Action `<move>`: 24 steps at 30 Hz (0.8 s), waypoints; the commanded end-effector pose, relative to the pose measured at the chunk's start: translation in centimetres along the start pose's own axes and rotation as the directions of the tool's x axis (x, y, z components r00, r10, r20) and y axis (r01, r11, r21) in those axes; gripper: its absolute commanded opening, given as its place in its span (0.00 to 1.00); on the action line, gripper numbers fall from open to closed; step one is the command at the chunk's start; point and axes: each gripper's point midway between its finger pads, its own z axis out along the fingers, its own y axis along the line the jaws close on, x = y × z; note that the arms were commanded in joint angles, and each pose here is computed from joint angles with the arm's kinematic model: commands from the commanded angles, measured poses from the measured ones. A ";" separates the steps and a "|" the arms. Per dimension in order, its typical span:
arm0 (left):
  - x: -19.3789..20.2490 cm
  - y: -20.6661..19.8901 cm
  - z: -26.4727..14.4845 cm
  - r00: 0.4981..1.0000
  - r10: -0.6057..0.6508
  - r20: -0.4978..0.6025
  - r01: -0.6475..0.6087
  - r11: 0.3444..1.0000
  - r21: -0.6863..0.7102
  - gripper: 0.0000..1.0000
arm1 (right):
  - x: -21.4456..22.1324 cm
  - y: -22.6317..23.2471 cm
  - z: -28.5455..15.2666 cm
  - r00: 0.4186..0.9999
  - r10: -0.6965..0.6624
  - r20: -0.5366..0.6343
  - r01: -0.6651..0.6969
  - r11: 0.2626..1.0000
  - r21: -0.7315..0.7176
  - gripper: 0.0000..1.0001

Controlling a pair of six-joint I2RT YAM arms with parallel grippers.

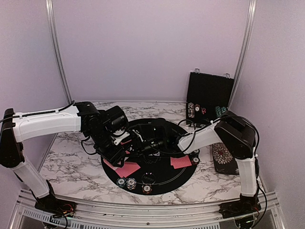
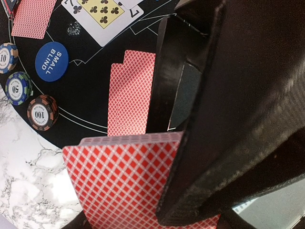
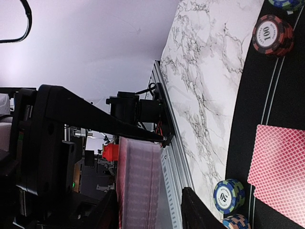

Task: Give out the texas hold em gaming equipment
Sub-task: Pick up the poker card from the face-down deck piles.

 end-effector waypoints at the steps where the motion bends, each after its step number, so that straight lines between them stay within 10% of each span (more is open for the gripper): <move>1: -0.1 -0.1 -1.1 0.999 0.015 0.035 -0.016 1.000 0.005 0.51 | -1.0 0.0 -0.4 0.999 -0.018 0.040 0.017 1.000 0.023 0.42; 24: 0.3 0.0 -0.8 1.000 0.012 0.027 -0.012 1.000 0.003 0.51 | -1.7 0.4 -2.1 0.996 -0.027 0.085 0.024 0.999 0.034 0.39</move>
